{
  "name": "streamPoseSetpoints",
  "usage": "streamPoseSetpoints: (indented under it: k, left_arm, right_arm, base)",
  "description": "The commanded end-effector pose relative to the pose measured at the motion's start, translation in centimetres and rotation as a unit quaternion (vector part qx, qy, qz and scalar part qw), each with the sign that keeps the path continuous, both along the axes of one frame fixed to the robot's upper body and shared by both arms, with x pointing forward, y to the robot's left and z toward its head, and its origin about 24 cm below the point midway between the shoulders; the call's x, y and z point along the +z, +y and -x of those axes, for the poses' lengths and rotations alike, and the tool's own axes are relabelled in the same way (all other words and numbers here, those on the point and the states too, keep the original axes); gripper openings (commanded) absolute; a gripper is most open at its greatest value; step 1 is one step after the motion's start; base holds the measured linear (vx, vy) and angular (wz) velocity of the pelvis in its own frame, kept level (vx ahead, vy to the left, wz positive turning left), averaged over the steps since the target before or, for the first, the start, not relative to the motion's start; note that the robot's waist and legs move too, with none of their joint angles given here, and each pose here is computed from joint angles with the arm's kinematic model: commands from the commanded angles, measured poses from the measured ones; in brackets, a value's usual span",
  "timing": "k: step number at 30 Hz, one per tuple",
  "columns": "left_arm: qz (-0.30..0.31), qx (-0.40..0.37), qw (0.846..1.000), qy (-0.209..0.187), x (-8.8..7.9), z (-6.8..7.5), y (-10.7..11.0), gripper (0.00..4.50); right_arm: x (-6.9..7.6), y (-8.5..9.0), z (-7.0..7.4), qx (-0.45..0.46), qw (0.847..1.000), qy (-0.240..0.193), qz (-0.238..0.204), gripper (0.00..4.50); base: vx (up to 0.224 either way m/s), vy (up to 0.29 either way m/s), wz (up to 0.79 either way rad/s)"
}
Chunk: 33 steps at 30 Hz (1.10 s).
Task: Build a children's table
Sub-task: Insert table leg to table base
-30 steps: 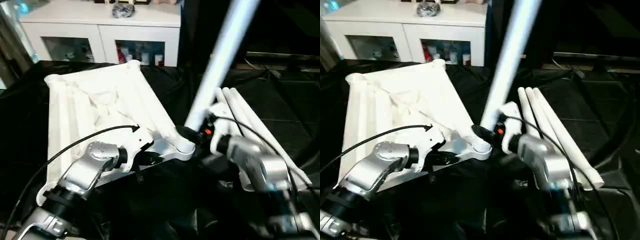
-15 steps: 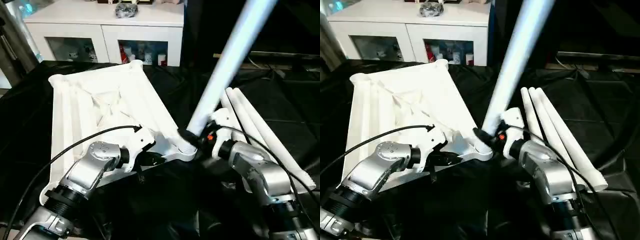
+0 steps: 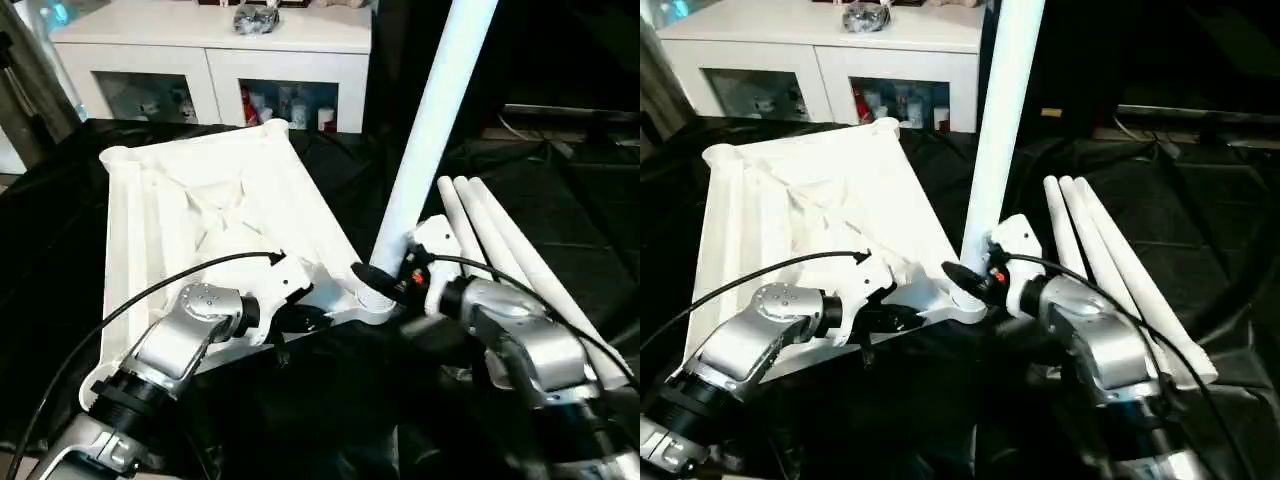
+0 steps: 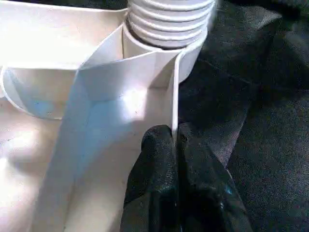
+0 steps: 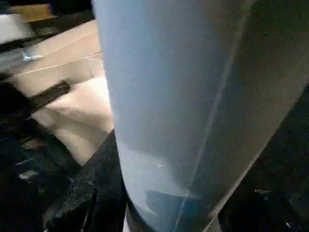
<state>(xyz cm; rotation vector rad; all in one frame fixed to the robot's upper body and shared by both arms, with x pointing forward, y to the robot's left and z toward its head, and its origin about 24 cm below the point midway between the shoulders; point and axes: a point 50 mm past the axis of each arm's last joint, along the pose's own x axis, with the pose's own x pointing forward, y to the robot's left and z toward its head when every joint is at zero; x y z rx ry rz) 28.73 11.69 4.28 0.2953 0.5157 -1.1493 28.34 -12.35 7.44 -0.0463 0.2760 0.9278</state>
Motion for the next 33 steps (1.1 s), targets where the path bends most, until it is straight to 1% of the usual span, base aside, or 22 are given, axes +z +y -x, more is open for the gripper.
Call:
streamPoseSetpoints:
  k: [1, 4, 8, 11, 14, 16, 18, 20, 22, 30, 33]
  left_arm:
    - [-0.023, 0.040, 0.999, -0.012, -0.1, -0.8, 1.2, 0.00]
    - [-0.024, 0.041, 0.999, -0.017, -0.1, -0.9, 1.1, 0.00]
    - [-0.025, 0.040, 0.999, -0.018, 0.0, -1.0, 1.1, 0.00]
    - [-0.026, 0.039, 0.999, -0.018, 0.0, -1.0, 1.1, 0.00]
    - [-0.027, 0.034, 0.999, -0.019, 0.0, -1.1, 1.0, 0.00]
    - [-0.026, 0.023, 0.999, -0.022, 0.1, -1.0, 1.0, 0.00]
    - [-0.026, 0.021, 0.999, -0.023, 0.1, -1.0, 0.9, 0.00]
    - [-0.022, 0.000, 0.999, -0.029, 0.3, -0.6, 0.8, 0.00]
    - [-0.020, -0.016, 0.999, -0.027, 0.4, -0.3, 0.6, 0.00]
    - [-0.035, -0.043, 0.998, -0.027, 0.3, 0.4, 0.9, 0.00]
    - [-0.034, -0.043, 0.998, -0.028, 0.3, 0.5, 0.9, 0.00]
  right_arm:
    - [-1.5, 0.2, 1.1, 0.024, 0.999, 0.043, 0.003, 1.90]
    - [-1.3, -0.2, 1.5, 0.025, 0.999, 0.028, -0.013, 1.90]
    - [-1.2, -0.4, 1.9, 0.035, 0.999, 0.023, -0.015, 1.90]
    - [-1.1, -0.4, 1.8, 0.027, 0.999, 0.020, -0.014, 1.89]
    - [-0.5, -0.5, 0.8, -0.004, 0.999, 0.010, -0.030, 1.89]
    - [0.3, -0.6, 0.0, -0.024, 0.998, 0.006, -0.049, 1.89]
    - [0.4, -0.6, -0.1, -0.027, 0.998, 0.006, -0.052, 1.89]
    - [1.2, -0.6, -1.1, -0.040, 0.998, -0.004, -0.048, 1.89]
    - [1.9, -0.5, -1.7, -0.037, 0.998, -0.012, -0.050, 1.89]
    - [3.3, -0.2, -2.5, -0.016, 0.998, -0.019, -0.054, 1.89]
    - [3.5, -0.2, -2.8, -0.017, 0.998, -0.023, -0.051, 1.89]
  base:
    - [0.000, 0.000, 0.00]
    - [0.000, 0.000, 0.00]
    - [0.000, 0.000, 0.00]
    - [0.000, 0.000, 0.00]
    - [0.000, 0.000, 0.00]
    - [0.000, 0.000, 0.00]
    - [0.000, 0.000, 0.00]
    - [0.000, 0.000, 0.00]
    - [0.000, 0.000, 0.00]
    - [0.000, 0.000, 0.00]
    - [0.000, 0.000, 0.00]
